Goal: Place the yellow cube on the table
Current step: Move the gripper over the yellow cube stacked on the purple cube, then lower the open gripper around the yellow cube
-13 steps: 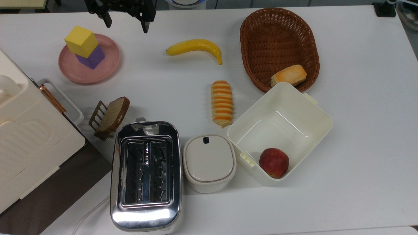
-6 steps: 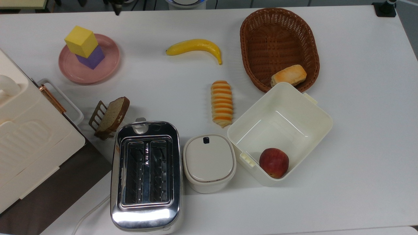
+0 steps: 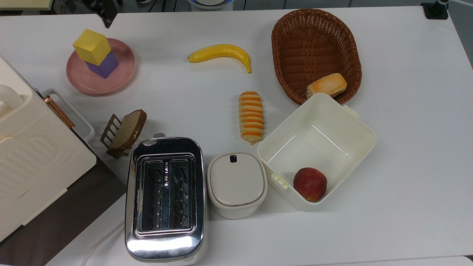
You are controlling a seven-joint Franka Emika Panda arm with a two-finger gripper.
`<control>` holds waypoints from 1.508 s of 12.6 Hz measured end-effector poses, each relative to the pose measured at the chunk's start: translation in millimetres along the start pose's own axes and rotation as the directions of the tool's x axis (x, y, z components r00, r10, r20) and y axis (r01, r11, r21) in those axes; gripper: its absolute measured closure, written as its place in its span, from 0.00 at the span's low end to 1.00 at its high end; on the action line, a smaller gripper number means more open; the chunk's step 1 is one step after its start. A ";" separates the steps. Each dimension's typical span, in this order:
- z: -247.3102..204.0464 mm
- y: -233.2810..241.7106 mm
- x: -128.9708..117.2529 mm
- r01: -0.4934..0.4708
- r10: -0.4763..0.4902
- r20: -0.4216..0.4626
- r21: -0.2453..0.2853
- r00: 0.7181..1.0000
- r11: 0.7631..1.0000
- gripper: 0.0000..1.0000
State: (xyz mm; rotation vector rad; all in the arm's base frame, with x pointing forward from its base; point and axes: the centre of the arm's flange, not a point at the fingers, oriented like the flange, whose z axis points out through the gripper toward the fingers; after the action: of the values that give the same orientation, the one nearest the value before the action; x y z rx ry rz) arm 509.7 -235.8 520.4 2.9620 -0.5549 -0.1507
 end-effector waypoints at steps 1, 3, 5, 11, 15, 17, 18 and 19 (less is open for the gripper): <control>7.6 8.5 2.4 -0.008 0.008 -0.018 -0.016 1.000 1.000 0.00; 22.3 20.6 5.0 -0.016 0.014 -0.047 -0.046 0.999 0.999 0.00; 39.5 23.3 4.7 -0.005 0.001 -0.049 -0.075 0.999 0.997 0.00; 65.7 24.0 2.0 0.045 -0.048 -0.044 -0.076 0.998 0.996 0.00; 82.2 29.3 -1.5 0.039 -0.042 -0.039 -0.071 0.998 0.997 0.00; 91.8 26.9 -0.3 0.044 -0.049 -0.068 -0.070 0.996 0.997 0.00; 97.3 27.1 -0.7 0.045 -0.049 -0.067 -0.069 0.997 0.997 0.00; 101.5 27.9 -0.6 0.044 -0.048 -0.066 -0.068 0.997 0.997 0.00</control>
State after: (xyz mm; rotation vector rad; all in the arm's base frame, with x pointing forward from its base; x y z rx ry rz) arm 487.0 -271.9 424.2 2.9046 -0.4641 -0.0718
